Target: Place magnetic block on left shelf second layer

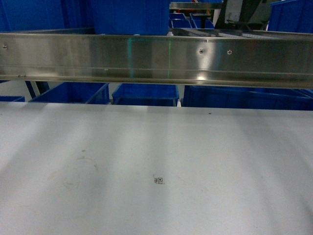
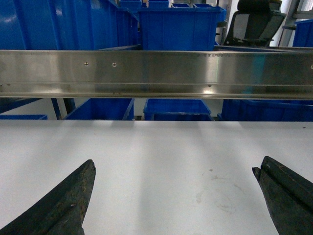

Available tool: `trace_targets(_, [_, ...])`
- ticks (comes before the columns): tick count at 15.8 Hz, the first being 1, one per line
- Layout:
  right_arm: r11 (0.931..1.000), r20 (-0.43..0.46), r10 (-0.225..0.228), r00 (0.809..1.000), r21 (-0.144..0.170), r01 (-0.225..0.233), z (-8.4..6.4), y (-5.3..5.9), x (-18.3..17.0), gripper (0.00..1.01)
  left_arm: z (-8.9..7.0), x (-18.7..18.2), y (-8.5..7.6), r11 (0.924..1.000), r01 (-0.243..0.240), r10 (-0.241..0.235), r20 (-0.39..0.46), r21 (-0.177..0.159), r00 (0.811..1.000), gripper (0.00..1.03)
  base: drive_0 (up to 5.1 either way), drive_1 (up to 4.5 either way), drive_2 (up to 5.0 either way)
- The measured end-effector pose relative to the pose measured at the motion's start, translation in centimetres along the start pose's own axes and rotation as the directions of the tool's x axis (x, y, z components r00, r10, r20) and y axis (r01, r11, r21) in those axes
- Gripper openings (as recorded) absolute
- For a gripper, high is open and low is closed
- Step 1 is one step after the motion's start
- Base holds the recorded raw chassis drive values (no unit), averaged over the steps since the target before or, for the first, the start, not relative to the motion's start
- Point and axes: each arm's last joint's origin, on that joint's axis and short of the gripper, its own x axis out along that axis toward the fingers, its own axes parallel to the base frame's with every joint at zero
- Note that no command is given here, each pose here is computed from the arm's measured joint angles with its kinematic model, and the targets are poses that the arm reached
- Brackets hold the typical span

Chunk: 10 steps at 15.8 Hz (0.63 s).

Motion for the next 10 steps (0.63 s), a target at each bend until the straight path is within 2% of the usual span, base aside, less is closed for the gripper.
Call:
trace_targets(3, [0.9997, -0.004, 0.012, 1.000, 0.020, -0.012, -0.16, -0.22, -0.06, 0.31, 0.00, 0.00, 0.00, 1.0000, 0.000, 0.000, 0.000, 0.000, 1.000, 0.98, 0.0, 0.00, 0.0])
trace_targets(9, [0.9997, -0.005, 0.012, 1.000, 0.021, -0.012, -0.20, -0.22, -0.06, 0.31, 0.00, 0.00, 0.00, 1.0000, 0.000, 0.000, 0.000, 0.000, 1.000, 0.98, 0.0, 0.00, 0.0])
trace_targets(10, [0.9997, -0.005, 0.012, 1.000, 0.021, -0.012, -0.20, -0.22, -0.06, 0.31, 0.00, 0.00, 0.00, 1.0000, 0.000, 0.000, 0.000, 0.000, 1.000, 0.98, -3.9, -0.70, 4.7])
